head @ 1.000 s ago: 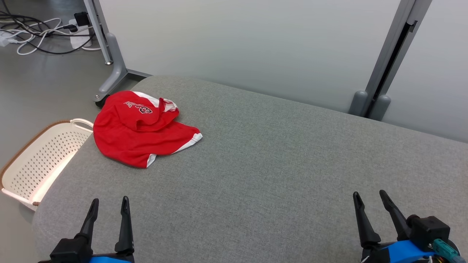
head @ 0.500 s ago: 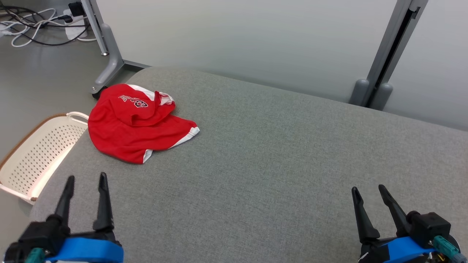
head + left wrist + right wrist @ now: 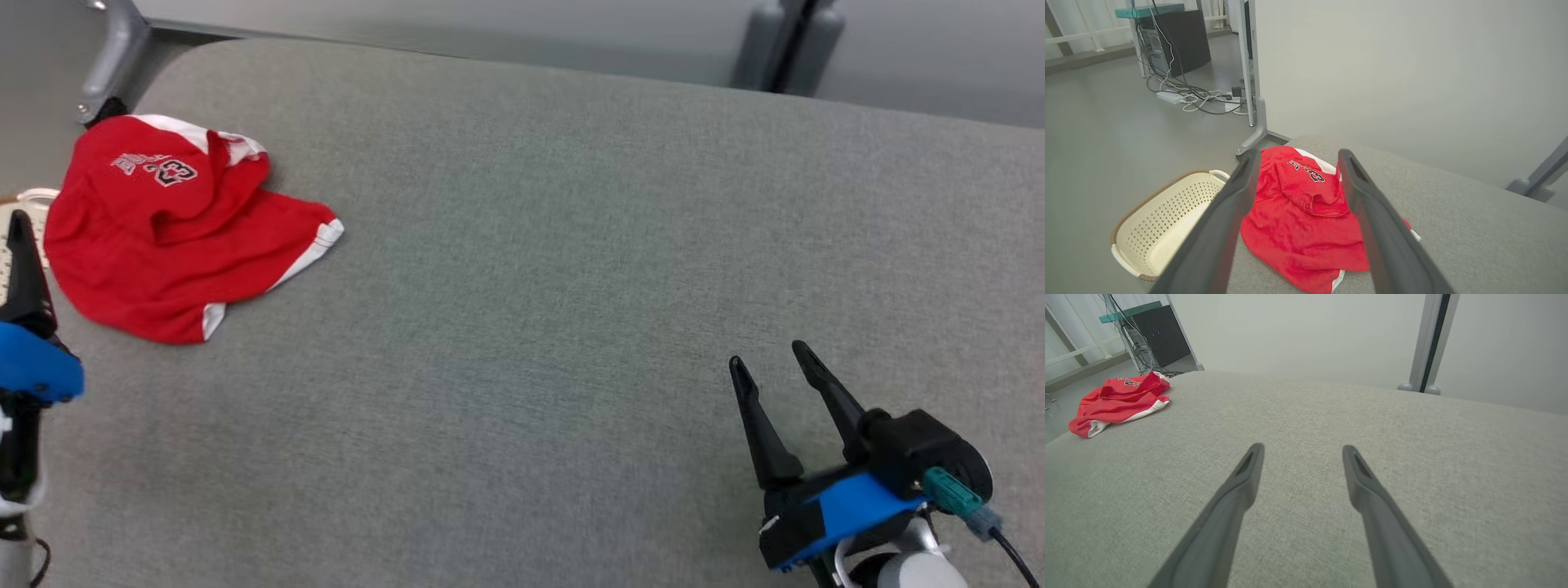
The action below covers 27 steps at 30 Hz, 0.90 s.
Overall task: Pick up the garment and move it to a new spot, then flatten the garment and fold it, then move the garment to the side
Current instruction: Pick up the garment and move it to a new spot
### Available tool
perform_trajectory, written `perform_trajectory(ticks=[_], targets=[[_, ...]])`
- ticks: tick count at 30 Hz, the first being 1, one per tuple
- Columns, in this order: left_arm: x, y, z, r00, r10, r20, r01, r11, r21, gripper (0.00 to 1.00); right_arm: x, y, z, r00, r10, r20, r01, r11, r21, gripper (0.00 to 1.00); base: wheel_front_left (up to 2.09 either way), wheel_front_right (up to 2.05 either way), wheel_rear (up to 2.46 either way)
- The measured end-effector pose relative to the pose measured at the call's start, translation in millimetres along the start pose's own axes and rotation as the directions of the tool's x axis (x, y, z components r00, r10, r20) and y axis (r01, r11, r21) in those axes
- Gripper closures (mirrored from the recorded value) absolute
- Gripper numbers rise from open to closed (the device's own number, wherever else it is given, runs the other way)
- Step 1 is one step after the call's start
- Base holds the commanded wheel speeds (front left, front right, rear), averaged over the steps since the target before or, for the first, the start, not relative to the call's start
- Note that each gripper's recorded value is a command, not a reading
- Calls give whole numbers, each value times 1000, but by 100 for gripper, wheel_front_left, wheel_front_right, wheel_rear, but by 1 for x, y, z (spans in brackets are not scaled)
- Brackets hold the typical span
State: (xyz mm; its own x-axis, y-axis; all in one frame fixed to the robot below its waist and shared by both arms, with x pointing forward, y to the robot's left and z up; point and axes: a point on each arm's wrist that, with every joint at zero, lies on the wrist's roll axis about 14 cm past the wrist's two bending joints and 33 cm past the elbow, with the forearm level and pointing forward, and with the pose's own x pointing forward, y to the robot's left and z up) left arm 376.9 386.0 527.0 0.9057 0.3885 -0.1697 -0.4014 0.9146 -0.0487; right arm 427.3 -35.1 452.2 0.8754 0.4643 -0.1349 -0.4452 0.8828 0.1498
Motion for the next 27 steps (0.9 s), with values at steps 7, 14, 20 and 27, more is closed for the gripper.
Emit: perform_trajectory(ticks=[7,14,20,27], targets=[[69,-7,-49,981,33,-193,-44,998,-55,0,2,-35,-21,997,-57,-57,57,998,-8,0,0,0,0],[114,4,-115,914,111,-391,-139,989,-45,0,2,-65,-41,989,-107,-103,106,994,-16,0,0,0,0],[114,8,-171,785,134,-605,-218,974,-66,0,2,-73,-52,985,-125,-122,125,992,-7,0,0,0,0],[109,3,-169,751,113,-651,-191,980,-50,100,1,-70,-39,989,-129,-76,129,992,3,0,0,0,0]])
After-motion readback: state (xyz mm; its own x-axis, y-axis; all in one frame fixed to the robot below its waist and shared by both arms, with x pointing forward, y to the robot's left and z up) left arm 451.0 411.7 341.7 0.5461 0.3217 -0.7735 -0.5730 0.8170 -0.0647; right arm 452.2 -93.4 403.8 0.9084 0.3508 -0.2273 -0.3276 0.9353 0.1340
